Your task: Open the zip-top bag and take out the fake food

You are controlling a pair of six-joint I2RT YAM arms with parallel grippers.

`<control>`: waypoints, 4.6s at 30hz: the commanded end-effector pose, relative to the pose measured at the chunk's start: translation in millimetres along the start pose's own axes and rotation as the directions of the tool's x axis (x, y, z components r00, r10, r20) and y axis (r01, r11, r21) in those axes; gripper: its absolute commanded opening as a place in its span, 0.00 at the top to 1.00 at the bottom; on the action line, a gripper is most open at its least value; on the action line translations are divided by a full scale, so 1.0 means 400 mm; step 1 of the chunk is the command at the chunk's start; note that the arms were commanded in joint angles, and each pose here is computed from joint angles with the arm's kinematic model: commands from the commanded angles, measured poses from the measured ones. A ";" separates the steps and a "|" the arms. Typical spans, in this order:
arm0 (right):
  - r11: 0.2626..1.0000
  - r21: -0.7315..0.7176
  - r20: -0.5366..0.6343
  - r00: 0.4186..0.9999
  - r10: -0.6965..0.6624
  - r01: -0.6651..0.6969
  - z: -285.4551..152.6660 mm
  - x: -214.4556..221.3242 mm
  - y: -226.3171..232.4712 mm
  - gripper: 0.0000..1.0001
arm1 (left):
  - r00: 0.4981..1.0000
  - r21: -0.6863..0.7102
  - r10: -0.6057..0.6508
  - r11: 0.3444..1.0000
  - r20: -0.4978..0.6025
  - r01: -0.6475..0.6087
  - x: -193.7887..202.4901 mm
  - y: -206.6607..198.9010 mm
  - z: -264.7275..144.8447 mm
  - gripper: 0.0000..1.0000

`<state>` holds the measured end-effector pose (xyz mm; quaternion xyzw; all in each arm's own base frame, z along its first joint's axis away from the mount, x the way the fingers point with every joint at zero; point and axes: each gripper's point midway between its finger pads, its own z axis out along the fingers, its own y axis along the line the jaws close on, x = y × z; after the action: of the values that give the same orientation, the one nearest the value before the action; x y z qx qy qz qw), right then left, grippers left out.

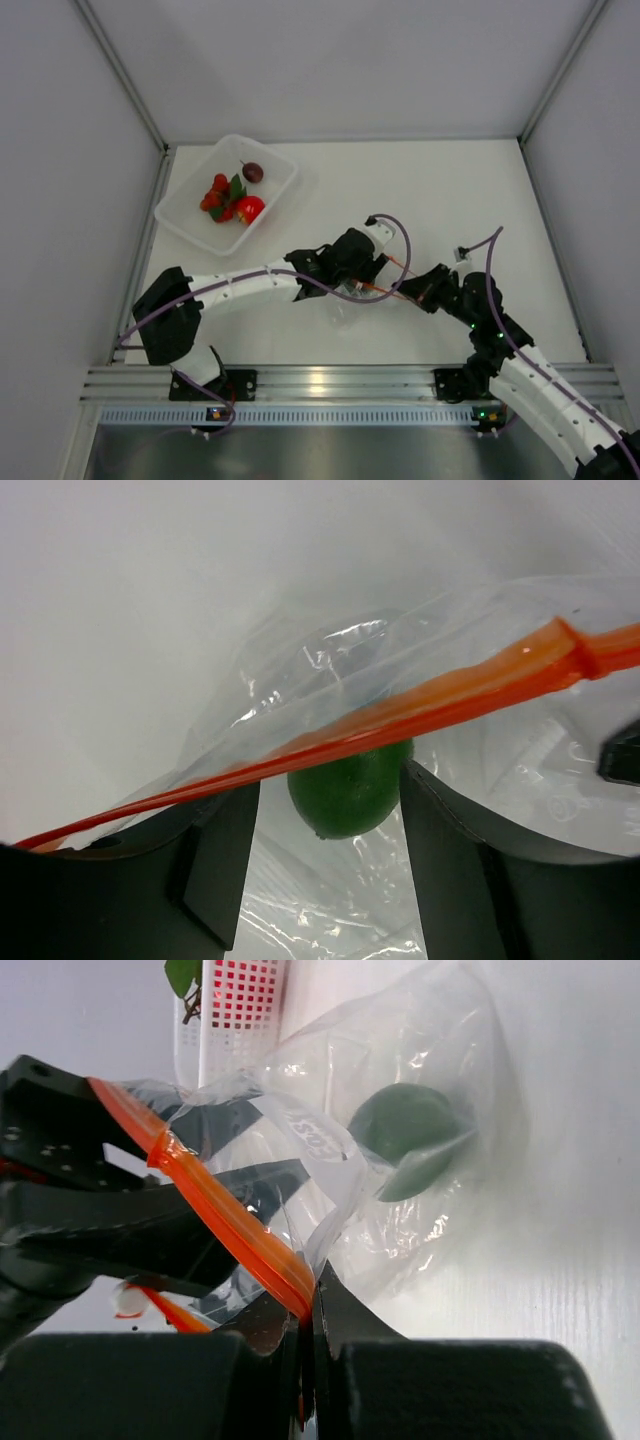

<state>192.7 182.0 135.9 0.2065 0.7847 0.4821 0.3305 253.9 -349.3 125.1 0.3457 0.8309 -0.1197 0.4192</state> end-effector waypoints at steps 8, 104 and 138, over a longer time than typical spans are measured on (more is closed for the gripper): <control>0.996 0.026 -0.032 0.996 0.083 -0.082 0.030 0.030 -0.058 1.00 | 0.991 0.050 0.013 0.999 -0.135 -0.006 -0.022 0.014 -0.041 0.35; 0.736 0.263 -0.118 0.778 -0.617 0.624 0.035 -0.033 0.121 1.00 | 0.936 0.326 -0.256 0.930 0.241 0.170 -0.200 -0.134 -0.071 1.00; 0.698 0.388 -0.034 0.766 -0.642 0.602 0.050 -0.086 0.087 1.00 | 0.601 -0.255 -0.559 0.575 0.572 0.777 -0.181 0.607 -0.288 1.00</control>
<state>228.3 177.6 150.2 0.0037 0.8849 0.1354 0.4456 347.2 -179.4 277.7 -0.1058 0.7873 -0.1716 0.5827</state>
